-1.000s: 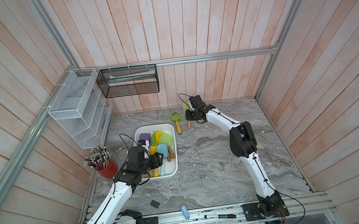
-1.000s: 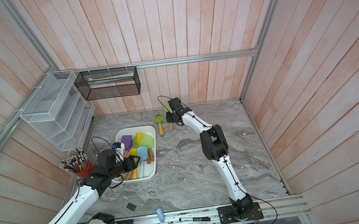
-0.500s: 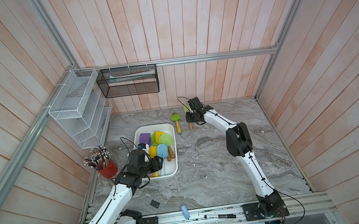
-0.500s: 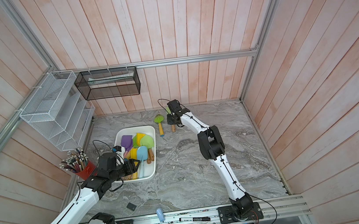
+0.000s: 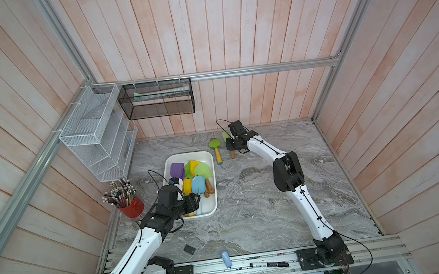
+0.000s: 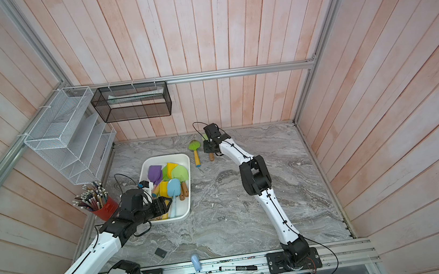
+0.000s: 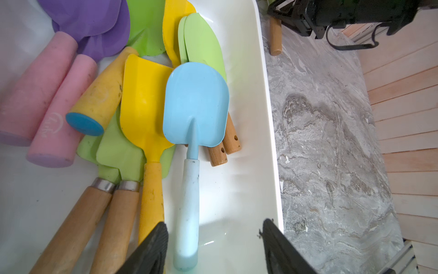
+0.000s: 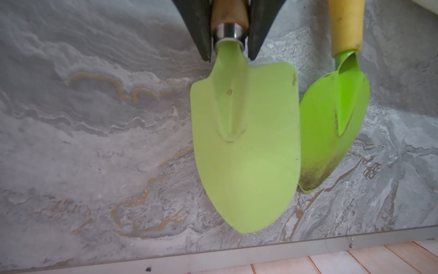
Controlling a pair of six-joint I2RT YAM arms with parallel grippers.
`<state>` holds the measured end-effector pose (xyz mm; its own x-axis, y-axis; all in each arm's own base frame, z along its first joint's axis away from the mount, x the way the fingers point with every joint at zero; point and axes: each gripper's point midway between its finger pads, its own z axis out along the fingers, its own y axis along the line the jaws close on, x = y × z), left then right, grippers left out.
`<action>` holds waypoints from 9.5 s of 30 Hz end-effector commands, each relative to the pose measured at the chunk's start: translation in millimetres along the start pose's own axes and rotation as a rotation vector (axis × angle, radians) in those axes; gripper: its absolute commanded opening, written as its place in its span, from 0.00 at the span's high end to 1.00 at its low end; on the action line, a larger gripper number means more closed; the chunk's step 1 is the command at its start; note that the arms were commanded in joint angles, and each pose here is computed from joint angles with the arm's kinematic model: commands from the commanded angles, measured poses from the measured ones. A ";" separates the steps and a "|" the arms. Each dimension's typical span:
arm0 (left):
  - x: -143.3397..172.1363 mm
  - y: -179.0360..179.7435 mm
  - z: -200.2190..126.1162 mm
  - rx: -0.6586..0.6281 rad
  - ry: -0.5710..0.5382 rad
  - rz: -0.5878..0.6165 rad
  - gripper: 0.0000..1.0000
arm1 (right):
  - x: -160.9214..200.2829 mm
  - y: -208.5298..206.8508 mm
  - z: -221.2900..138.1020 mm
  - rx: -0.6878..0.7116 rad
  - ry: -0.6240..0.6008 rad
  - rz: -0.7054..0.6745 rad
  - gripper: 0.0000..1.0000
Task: Take the shovel out of the storage box
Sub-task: Place the shovel at the center of the board, then pick up the shovel from the storage box, then place the shovel at the center of the board.
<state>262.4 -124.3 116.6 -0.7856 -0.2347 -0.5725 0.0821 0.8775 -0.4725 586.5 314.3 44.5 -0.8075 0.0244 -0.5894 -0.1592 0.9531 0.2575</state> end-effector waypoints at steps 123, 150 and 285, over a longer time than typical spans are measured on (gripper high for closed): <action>-62.0 -74.6 -5.8 0.401 -0.008 -0.078 0.87 | 79.6 62.3 -249.2 -0.583 -0.181 0.074 0.54; -75.9 -122.6 -47.5 0.854 -0.009 -0.099 0.86 | 101.0 182.5 -307.9 -1.228 -0.017 0.032 0.39; -34.1 -15.0 10.4 0.093 0.027 -0.001 0.47 | 4.1 -80.4 2.2 0.083 0.045 0.066 0.73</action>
<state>296.7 -135.7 139.1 -0.8048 -0.2301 -0.5471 0.1391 0.8230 -0.5508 601.2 237.9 33.2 -0.8224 0.0894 -0.5619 -0.0668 0.9656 0.2514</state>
